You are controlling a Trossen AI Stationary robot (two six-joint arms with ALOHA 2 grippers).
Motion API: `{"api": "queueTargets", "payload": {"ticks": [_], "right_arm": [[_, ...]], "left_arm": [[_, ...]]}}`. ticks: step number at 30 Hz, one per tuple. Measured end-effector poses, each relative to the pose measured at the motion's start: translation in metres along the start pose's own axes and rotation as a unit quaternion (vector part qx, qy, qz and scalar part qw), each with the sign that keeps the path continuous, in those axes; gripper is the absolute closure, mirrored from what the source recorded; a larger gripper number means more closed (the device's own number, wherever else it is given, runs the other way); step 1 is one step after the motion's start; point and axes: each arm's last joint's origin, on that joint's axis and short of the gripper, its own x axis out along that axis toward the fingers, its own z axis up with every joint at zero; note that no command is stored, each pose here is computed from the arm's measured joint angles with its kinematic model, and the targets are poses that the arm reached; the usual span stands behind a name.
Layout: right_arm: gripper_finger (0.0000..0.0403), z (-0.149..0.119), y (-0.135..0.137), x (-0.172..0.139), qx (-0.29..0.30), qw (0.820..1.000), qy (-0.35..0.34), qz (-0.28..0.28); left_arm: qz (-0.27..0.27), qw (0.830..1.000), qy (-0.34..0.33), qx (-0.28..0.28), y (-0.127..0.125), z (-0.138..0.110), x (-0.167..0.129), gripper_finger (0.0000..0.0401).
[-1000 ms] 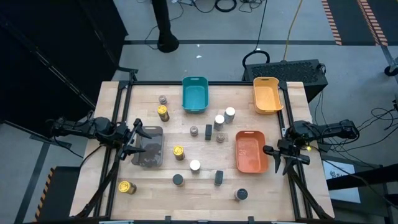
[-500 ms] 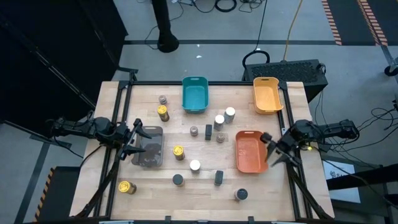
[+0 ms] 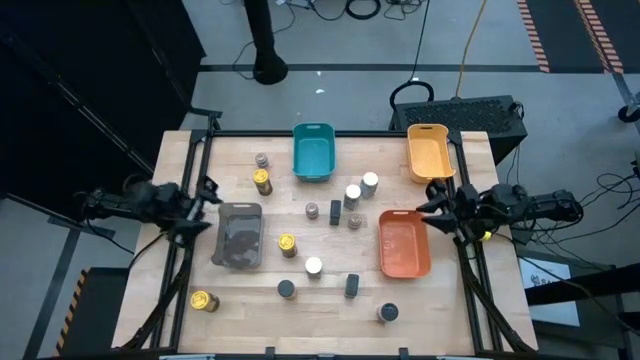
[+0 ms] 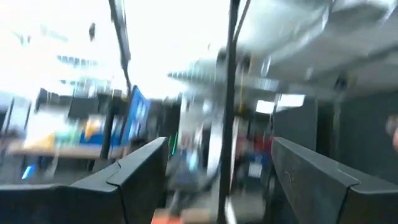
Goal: Sort spices by type
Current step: Put the center white seasoning bottle into the orange bin
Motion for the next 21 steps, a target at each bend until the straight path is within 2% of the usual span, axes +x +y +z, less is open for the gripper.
{"api": "queueTargets", "payload": {"ticks": [2, 4, 8, 13, 16, 21], "right_arm": [[0.0287, 0.009, 0.002, 0.004, 0.005, 1.000, 0.009, -0.010], [0.0287, 0.015, 0.003, 0.008, 0.007, 0.999, 0.025, -0.026], [0.0287, 0.028, 0.002, 0.018, 0.007, 0.996, 0.043, -0.075], [0.0287, 0.047, 0.003, 0.031, -0.006, 0.992, 0.069, -0.104], [0.0287, 0.058, 0.003, 0.036, -0.016, 0.988, 0.090, -0.123], [0.0287, 0.071, 0.003, 0.041, -0.023, 0.983, 0.107, -0.146]], "left_arm": [[-0.015, 1.000, -0.026, -0.006, -0.001, 0.005, 0.000, 0.0109], [-0.034, 0.999, -0.021, -0.002, -0.002, 0.005, 0.000, 0.0109], [-0.030, 0.998, 0.004, 0.060, -0.002, -0.001, 0.000, 0.0109], [0.068, 0.994, 0.031, 0.081, 0.006, -0.010, 0.012, 0.0109], [0.097, 0.990, 0.031, 0.096, 0.010, -0.017, 0.024, 0.0109], [0.140, 0.983, 0.079, 0.092, 0.016, -0.029, 0.044, 0.0109]]}}
